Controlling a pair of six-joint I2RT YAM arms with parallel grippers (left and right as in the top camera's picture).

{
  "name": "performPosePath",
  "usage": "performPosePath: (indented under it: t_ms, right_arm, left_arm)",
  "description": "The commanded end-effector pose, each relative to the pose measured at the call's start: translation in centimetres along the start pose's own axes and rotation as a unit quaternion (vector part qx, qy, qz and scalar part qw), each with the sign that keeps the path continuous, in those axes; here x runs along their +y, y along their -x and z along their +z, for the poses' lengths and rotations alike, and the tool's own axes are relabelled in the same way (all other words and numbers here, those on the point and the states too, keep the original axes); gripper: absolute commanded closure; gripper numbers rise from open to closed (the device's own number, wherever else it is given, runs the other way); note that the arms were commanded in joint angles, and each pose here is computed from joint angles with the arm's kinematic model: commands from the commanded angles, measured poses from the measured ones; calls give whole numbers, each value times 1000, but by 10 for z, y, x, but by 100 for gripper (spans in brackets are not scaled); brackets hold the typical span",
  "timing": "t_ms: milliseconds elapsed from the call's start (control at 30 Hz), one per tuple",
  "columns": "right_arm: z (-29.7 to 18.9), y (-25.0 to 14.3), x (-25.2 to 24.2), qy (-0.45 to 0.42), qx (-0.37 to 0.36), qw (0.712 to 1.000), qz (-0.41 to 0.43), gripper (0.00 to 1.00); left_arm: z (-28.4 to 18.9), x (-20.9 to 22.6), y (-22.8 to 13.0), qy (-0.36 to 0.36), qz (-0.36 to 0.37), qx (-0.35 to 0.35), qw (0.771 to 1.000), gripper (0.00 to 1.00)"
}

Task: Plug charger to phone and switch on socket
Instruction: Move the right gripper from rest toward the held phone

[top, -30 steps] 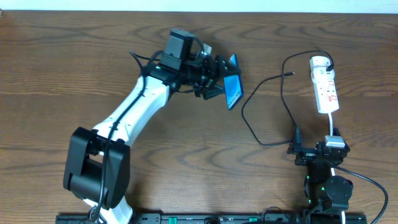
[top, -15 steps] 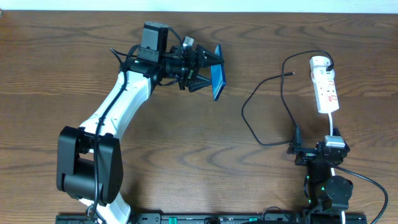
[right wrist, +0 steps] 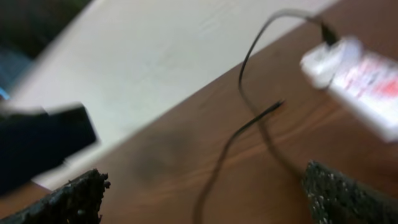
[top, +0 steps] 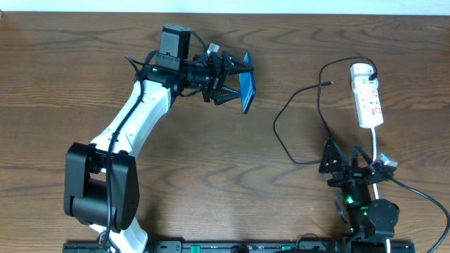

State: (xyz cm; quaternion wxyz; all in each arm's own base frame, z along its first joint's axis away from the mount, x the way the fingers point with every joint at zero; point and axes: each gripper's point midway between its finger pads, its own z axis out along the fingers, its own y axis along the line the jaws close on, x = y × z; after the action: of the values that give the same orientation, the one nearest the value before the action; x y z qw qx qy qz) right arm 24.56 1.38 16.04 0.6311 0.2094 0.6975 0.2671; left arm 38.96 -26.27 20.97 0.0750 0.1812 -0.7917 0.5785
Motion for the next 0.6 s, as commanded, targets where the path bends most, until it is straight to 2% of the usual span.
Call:
performPosePath:
  t_ms: [0, 400, 433, 500, 567]
  right_arm:
    - [0, -3, 4, 11, 10, 989, 144, 1]
    - [0, -4, 4, 13, 13, 991, 136, 1]
    - [0, -4, 4, 12, 14, 993, 120, 1]
    - [1, -7, 1, 7, 18, 999, 30, 1]
    - [3, -13, -5, -1, 33, 993, -116, 1]
  left_arm:
    - [-3, -11, -7, -13, -12, 15, 1000, 41]
    - [-3, -11, -7, -13, -17, 15, 1000, 41]
    - [-3, -11, -6, -12, -17, 13, 1000, 41]
    - [-3, -10, -5, -11, -17, 9, 1000, 41]
    - [-3, -11, -4, -12, -14, 6, 1000, 41]
